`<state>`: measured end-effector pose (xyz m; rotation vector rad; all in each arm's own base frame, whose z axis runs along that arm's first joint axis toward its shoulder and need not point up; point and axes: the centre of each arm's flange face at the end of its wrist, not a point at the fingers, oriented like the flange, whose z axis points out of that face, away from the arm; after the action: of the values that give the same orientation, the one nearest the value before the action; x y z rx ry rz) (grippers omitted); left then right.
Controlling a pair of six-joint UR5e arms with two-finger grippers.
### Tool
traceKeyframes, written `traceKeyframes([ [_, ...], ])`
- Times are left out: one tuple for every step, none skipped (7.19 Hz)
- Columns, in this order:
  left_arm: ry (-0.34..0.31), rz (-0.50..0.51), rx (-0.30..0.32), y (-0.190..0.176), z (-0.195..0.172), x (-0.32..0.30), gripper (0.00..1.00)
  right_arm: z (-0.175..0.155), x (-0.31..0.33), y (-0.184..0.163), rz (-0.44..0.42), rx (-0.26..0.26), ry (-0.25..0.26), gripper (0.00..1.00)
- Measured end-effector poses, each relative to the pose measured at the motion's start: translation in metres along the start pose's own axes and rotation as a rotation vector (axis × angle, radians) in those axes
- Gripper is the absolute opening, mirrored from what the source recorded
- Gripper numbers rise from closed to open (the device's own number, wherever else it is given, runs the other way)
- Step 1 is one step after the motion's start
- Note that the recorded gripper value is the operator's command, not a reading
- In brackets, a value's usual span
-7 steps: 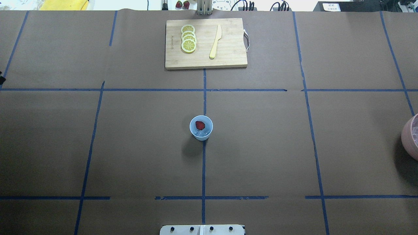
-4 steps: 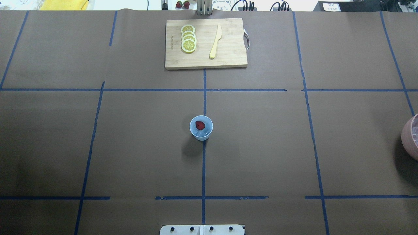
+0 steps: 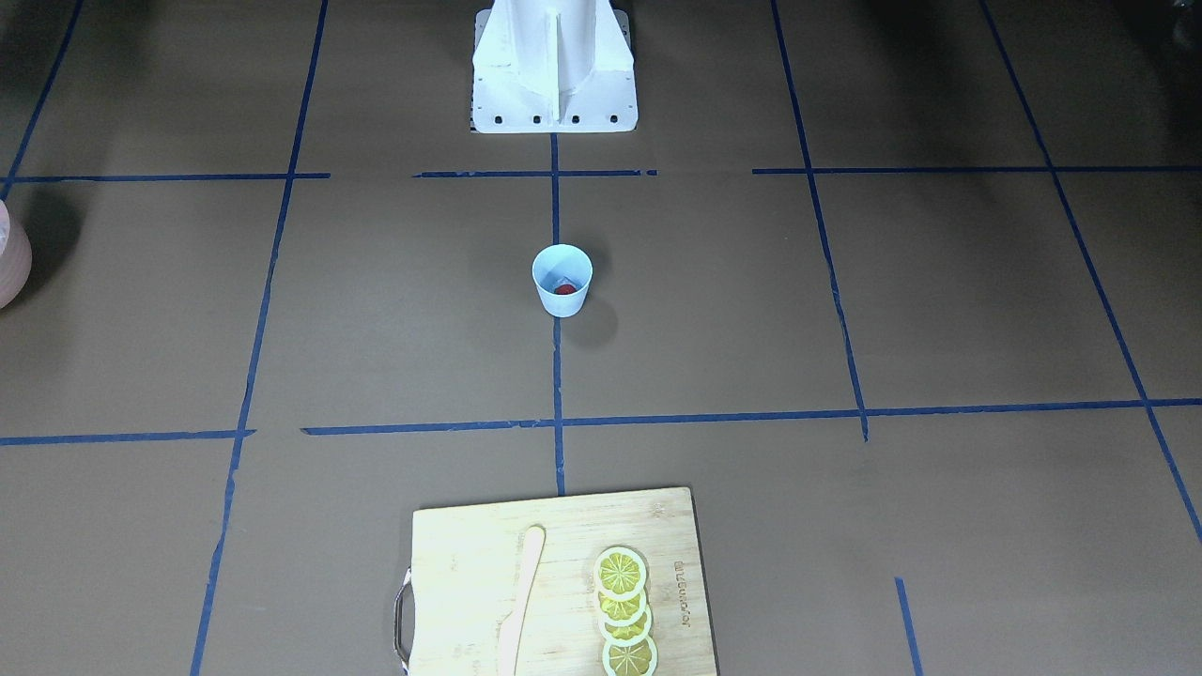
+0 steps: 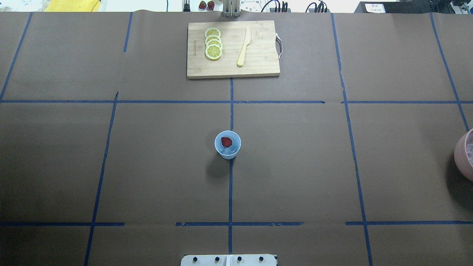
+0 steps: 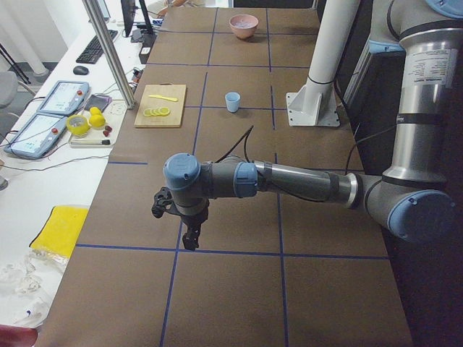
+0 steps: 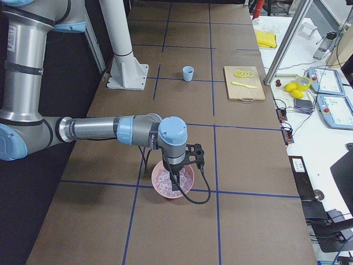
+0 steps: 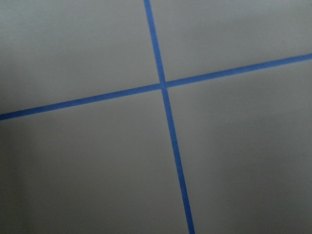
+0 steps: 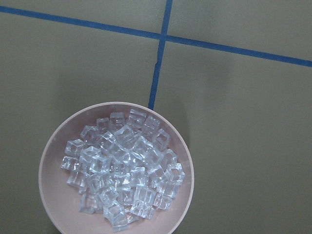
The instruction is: Put ice and strawberries in cup
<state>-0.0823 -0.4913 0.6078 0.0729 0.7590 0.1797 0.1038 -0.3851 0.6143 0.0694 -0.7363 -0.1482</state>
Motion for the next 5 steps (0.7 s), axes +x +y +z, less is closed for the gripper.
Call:
traceKeyframes([
  [-0.017,-0.001,-0.002,0.0024,0.0016,-0.0043,1.00,-0.0010,-0.0009,-0.0003,-0.002,0.002,0.001,1.00],
  [-0.027,0.003,0.000,0.0027,0.0011,-0.0050,1.00,-0.0026,-0.0023,-0.0007,-0.005,0.005,0.001,1.00],
  [-0.032,0.008,0.005,0.0021,-0.0009,-0.0039,1.00,-0.0034,-0.0030,-0.0009,-0.006,0.007,0.002,1.00],
  [-0.034,0.011,0.009,0.0014,-0.0024,-0.0027,1.00,-0.0034,-0.0030,-0.0009,-0.005,0.007,0.002,1.00],
  [-0.034,0.011,0.010,0.0011,-0.0028,-0.0024,1.00,-0.0035,-0.0032,-0.0009,-0.005,0.007,0.001,1.00],
])
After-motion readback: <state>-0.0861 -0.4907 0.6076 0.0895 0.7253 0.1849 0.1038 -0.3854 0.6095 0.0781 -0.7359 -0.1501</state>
